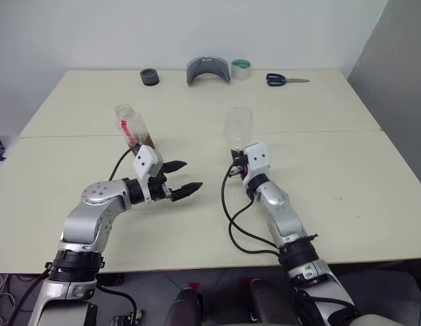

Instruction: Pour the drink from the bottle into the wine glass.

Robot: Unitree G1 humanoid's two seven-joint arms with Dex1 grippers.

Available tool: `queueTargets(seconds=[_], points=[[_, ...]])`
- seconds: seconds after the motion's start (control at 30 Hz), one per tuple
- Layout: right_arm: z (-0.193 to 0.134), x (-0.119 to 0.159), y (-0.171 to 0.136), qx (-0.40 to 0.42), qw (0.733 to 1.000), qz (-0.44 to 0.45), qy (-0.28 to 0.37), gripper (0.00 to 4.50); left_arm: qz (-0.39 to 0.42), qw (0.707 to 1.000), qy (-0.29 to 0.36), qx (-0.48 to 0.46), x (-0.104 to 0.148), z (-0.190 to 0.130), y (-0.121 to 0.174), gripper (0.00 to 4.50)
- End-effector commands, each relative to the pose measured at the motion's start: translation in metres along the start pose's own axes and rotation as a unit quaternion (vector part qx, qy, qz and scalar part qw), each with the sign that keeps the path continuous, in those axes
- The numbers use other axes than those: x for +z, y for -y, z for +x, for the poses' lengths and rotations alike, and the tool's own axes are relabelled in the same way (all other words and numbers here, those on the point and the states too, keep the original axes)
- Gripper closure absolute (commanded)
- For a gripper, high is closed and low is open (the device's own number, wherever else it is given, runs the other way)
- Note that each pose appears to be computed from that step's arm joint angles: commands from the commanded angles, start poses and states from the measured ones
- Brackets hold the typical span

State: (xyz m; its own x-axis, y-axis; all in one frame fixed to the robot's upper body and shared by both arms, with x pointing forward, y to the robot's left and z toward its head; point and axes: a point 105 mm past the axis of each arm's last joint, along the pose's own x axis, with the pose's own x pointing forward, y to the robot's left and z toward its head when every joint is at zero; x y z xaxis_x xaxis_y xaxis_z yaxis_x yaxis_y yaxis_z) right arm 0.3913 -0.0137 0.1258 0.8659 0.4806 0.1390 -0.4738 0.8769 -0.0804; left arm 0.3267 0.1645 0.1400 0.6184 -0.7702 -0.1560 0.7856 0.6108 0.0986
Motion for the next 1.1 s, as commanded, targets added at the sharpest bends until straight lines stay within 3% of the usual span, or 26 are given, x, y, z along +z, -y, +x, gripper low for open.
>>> queueTargets(seconds=[0.03, 0.6, 0.9, 1.1], points=[[0.012, 0.018, -0.012, 0.032, 0.999, 0.000, 0.041, 4.31, 0.029, 0.999, 0.026, 0.031, 0.017, -0.008, -0.005, 0.00], [0.010, -0.004, -0.019, 0.061, 0.998, 0.019, 0.015, 4.31, 0.060, 0.995, 0.041, 0.070, 0.054, -0.028, 0.010, 0.00], [0.009, -0.007, -0.018, 0.064, 0.998, 0.026, 0.008, 4.31, 0.069, 0.993, 0.033, 0.085, 0.055, -0.038, 0.006, 0.00], [0.009, -0.007, -0.017, 0.060, 0.998, 0.033, 0.008, 2.37, 0.066, 0.994, 0.038, 0.083, 0.055, -0.033, 0.006, 0.00]])
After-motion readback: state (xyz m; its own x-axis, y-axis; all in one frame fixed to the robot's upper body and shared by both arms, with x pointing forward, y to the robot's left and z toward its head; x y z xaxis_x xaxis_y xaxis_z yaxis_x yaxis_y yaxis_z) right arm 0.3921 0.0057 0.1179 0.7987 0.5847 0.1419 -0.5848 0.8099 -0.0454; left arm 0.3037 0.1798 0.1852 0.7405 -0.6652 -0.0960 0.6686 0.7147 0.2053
